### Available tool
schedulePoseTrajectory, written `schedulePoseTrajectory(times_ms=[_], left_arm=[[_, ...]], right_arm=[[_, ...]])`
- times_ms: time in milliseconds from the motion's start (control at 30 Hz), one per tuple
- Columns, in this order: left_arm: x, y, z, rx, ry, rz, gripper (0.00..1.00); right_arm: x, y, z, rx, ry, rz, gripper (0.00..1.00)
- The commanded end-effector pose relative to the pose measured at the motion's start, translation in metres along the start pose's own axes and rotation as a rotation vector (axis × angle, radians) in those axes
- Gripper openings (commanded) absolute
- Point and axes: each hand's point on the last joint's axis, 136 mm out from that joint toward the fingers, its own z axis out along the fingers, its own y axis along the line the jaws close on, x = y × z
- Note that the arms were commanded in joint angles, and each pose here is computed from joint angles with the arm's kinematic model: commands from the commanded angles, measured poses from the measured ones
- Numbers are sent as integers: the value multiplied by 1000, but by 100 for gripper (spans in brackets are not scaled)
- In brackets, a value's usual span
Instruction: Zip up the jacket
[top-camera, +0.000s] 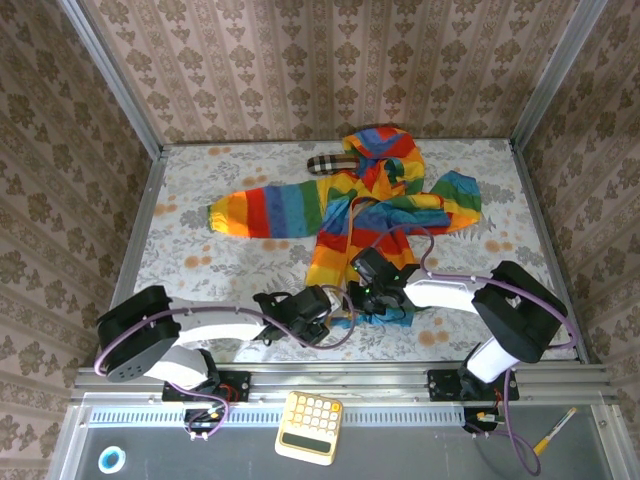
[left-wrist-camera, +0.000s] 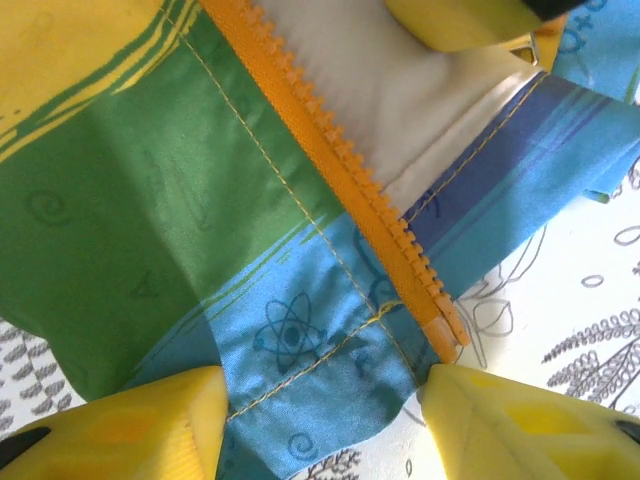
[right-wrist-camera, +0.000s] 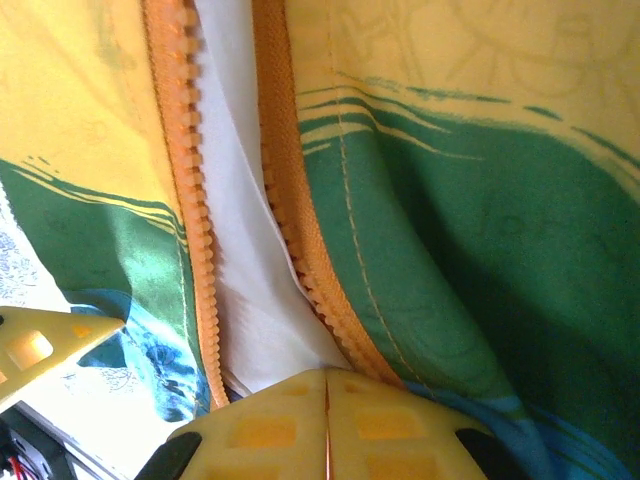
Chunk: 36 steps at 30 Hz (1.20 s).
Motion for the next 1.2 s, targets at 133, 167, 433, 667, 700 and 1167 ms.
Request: schedulePoseTrajectory(times_ms=[133, 167, 433, 667, 700, 1167], left_arm=[[8, -10, 18, 33, 67, 3, 53], [10, -8, 17, 19, 81, 0, 49], [3, 2, 3, 36, 19, -122, 8], [-24, -2, -23, 157, -155, -267, 0], [-27, 0, -26, 165, -175, -290, 0], [-35, 14, -42, 217, -312, -452, 0]], right_arm=[[3, -31, -3, 112, 5, 24, 5], [3, -31, -4, 112, 4, 23, 5], [-4, -34, -18, 144, -19, -8, 5], [-10, -39, -25, 133, -17, -13, 5], [-9, -38, -23, 122, -9, -10, 5], [-14, -22, -40, 32, -67, -15, 19]])
